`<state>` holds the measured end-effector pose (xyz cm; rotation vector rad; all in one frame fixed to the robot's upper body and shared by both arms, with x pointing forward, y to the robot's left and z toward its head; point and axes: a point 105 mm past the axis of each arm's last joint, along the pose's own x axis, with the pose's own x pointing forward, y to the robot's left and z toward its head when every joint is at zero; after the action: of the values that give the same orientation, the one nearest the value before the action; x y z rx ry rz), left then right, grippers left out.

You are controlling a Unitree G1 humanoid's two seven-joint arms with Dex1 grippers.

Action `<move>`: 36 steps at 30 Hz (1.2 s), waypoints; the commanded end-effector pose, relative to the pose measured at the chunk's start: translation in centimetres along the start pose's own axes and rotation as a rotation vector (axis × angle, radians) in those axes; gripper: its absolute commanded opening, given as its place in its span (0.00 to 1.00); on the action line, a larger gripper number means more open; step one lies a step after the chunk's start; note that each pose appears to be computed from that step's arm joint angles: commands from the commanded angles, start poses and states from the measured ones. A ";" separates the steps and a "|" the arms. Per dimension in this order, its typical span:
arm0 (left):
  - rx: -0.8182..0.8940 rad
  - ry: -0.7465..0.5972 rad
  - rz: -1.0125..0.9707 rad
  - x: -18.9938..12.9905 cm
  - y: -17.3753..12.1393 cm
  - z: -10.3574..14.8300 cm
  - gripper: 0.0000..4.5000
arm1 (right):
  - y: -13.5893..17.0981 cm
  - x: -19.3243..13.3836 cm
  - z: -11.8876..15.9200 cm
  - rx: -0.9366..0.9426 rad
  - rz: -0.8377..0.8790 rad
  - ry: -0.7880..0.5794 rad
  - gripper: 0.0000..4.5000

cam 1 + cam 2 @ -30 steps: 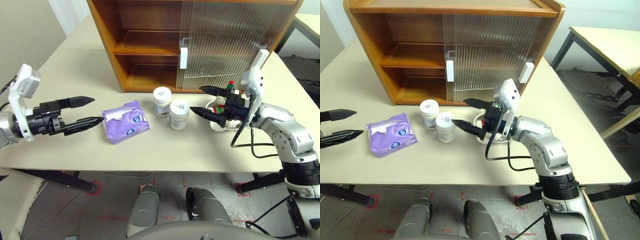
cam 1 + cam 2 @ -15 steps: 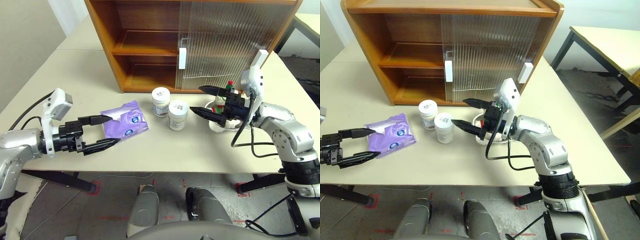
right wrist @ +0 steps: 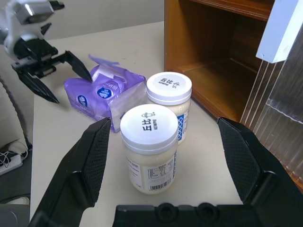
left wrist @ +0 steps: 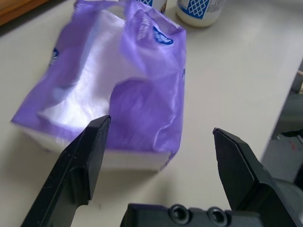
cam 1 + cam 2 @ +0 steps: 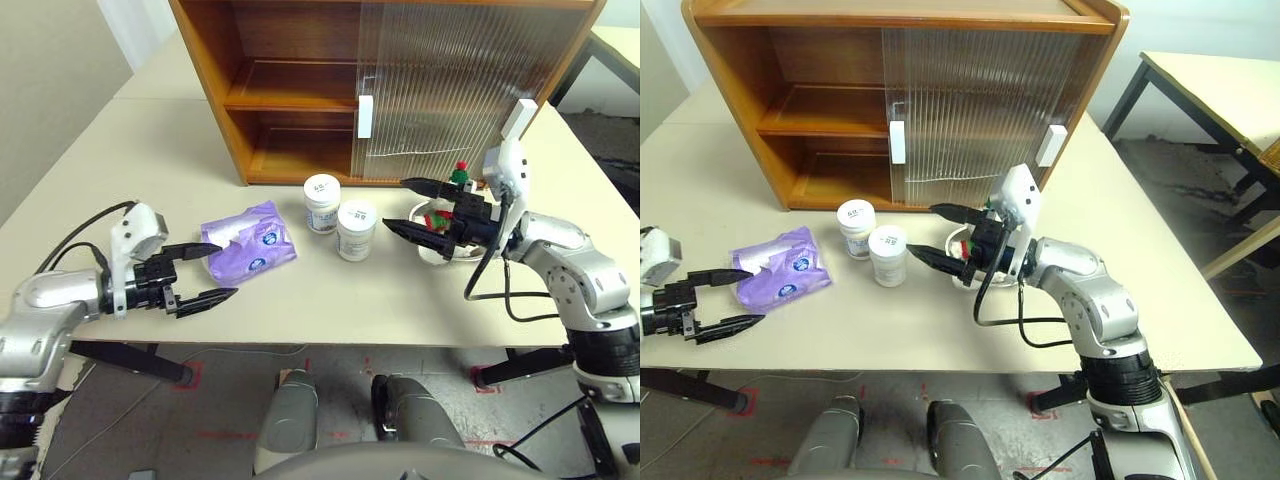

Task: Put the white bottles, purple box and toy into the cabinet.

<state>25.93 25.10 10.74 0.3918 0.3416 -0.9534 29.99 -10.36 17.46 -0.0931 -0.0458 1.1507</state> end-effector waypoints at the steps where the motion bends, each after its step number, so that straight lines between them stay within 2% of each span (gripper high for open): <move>1: 0.028 -0.007 0.027 1.2 0.5 -0.4 0.99 | -0.1 -0.3 -0.1 -0.005 -0.011 0.004 1.00; 5: 0.055 -0.037 0.046 2.8 0.8 -0.2 0.99 | 0.0 -0.3 0.1 -0.010 -0.017 0.003 1.00; 11: 0.047 -0.014 0.037 2.4 1.2 -0.4 0.99 | 0.1 0.1 1.0 -0.017 -0.025 -0.001 1.00; 12: 0.044 -0.010 0.033 2.2 1.3 -0.3 0.95 | 0.1 0.2 1.1 -0.018 -0.026 -0.001 1.00; 15: 0.047 -0.010 0.029 1.9 1.5 0.1 0.78 | 0.1 0.2 1.1 -0.016 -0.028 -0.001 1.00; 25: 0.070 0.001 -0.037 0.9 1.9 1.8 0.01 | 0.0 0.1 1.0 -0.015 -0.028 0.000 1.00; 31: 0.155 -0.029 -0.090 1.1 2.6 5.1 0.01 | 0.0 0.3 0.9 -0.015 -0.029 -0.004 1.00; 36: 0.234 -0.061 -0.168 1.0 3.2 8.8 0.01 | 0.0 0.4 1.0 -0.017 -0.028 -0.008 1.00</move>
<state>30.23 22.28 17.83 0.5445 0.2047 -1.1290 30.07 -9.99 18.13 -0.0952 -0.0492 1.1203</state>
